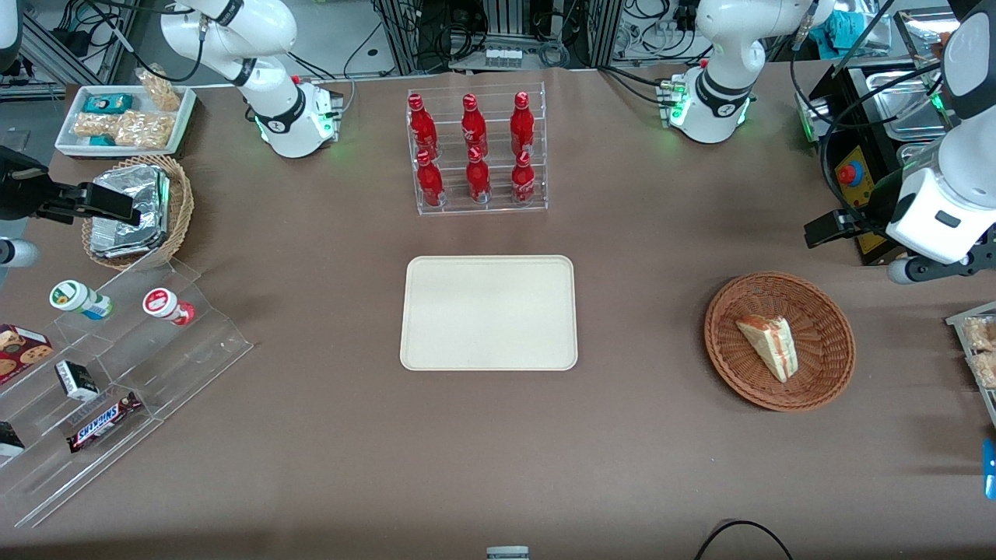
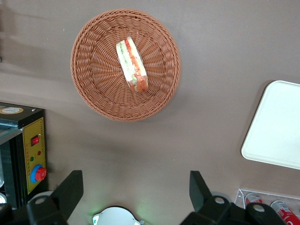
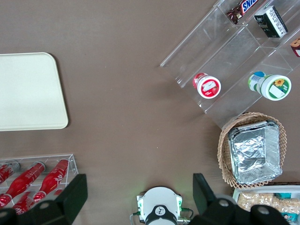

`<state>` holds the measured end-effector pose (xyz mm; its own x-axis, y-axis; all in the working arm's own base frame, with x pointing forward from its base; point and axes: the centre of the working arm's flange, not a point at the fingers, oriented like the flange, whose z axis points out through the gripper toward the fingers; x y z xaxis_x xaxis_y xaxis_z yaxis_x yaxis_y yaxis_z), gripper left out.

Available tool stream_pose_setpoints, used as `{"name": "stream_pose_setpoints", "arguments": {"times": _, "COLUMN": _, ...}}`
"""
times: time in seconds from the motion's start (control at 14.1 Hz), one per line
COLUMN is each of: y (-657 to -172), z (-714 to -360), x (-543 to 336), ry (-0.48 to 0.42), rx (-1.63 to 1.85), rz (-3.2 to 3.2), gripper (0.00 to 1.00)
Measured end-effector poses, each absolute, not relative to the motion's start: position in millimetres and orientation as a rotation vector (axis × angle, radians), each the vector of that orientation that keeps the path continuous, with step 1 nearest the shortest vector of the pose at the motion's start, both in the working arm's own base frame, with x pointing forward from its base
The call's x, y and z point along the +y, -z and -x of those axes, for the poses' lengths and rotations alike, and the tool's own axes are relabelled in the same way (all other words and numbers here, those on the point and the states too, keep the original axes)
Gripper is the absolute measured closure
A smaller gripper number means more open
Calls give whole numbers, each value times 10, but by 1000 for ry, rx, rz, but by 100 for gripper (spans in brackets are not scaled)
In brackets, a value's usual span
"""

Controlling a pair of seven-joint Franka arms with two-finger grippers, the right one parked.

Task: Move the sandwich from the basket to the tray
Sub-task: 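Move the left gripper over the wrapped sandwich in the wicker basket, then lower the left gripper and close it on the wrapped sandwich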

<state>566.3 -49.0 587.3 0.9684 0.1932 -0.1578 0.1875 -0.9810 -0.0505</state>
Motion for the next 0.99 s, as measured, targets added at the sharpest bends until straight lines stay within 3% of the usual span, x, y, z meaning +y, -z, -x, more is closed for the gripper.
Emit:
{"name": "stream_pose_setpoints", "arguments": {"times": 0.5, "y": -5353, "z": -5582, "x": -404, "ry": -502, "rx": -430, "rz": 2982, "gripper": 0}}
{"name": "stream_pose_setpoints", "arguments": {"times": 0.78, "y": -4464, "z": -5658, "x": -372, "ry": -404, "rx": -438, "rz": 2957, "gripper": 0}}
{"name": "stream_pose_setpoints", "arguments": {"times": 0.99, "y": -3964, "z": -5675, "x": -313, "ry": -278, "rx": -599, "rz": 2958, "gripper": 0}}
